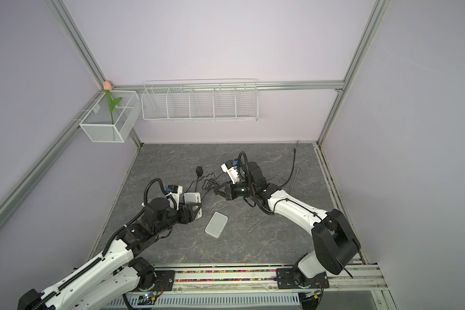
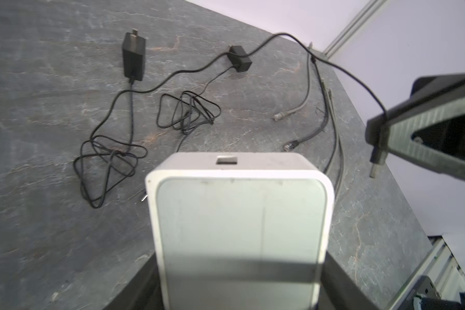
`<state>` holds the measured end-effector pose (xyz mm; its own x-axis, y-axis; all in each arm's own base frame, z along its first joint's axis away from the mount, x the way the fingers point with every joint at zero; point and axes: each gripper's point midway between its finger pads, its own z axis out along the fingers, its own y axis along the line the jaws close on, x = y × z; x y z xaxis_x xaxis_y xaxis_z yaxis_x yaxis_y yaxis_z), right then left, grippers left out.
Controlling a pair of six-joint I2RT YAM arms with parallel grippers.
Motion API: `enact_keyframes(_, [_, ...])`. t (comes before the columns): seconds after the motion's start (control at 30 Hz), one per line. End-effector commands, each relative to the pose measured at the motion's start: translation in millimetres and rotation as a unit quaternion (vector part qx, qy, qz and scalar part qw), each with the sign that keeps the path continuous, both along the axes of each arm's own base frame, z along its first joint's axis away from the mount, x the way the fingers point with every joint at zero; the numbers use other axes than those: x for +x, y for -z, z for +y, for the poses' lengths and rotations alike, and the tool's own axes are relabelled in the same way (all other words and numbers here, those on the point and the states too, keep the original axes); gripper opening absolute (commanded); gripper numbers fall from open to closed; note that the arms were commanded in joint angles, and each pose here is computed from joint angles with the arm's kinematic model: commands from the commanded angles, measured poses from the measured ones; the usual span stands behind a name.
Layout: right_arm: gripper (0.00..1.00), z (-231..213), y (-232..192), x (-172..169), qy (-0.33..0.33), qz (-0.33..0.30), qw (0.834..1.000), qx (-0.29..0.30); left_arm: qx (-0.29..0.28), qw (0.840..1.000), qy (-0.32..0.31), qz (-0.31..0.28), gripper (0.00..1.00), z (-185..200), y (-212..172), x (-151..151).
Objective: Insert the plug into the switch port
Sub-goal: 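Grasp and lift the white router box with the left gripper toward the right gripper, then raise the router upright with the left gripper while the right brings the plug above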
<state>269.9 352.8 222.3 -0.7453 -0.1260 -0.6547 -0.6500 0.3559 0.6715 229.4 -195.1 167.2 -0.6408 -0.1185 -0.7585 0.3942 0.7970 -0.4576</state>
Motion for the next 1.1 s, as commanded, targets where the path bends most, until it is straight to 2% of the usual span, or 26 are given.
enact_keyframes(0.0, [0.07, 9.4, -33.3, -9.3, -0.026, -0.03, 0.999, 0.037, -0.032, 0.993, 0.049, -0.098, 0.0, -18.4, -35.1, -10.0])
enact_keyframes(0.2, [0.07, 13.9, -48.4, -20.6, -0.042, -0.045, 0.996, 0.058, -0.081, 0.973, 0.094, -0.193, 0.0, -21.3, -56.0, -33.9])
enact_keyframes(0.3, [0.07, 18.6, -56.2, -30.8, -0.057, -0.056, 0.994, 0.074, -0.088, 0.967, 0.103, -0.218, 0.0, -17.4, -60.2, -41.3])
enact_keyframes(0.6, [0.07, 35.7, -72.0, -55.2, -0.106, -0.079, 0.985, 0.109, -0.104, 0.951, 0.15, -0.248, 0.0, -24.0, -64.9, -58.0])
enact_keyframes(0.97, [0.07, 40.4, -85.6, -58.1, -0.11, -0.086, 0.981, 0.137, -0.092, 0.946, 0.152, -0.271, 0.0, -24.5, -66.5, -57.8])
enact_keyframes(1.07, [0.07, 43.4, -92.2, -62.3, -0.117, -0.088, 0.977, 0.152, -0.08, 0.946, 0.148, -0.278, 0.0, -22.9, -52.4, -56.8])
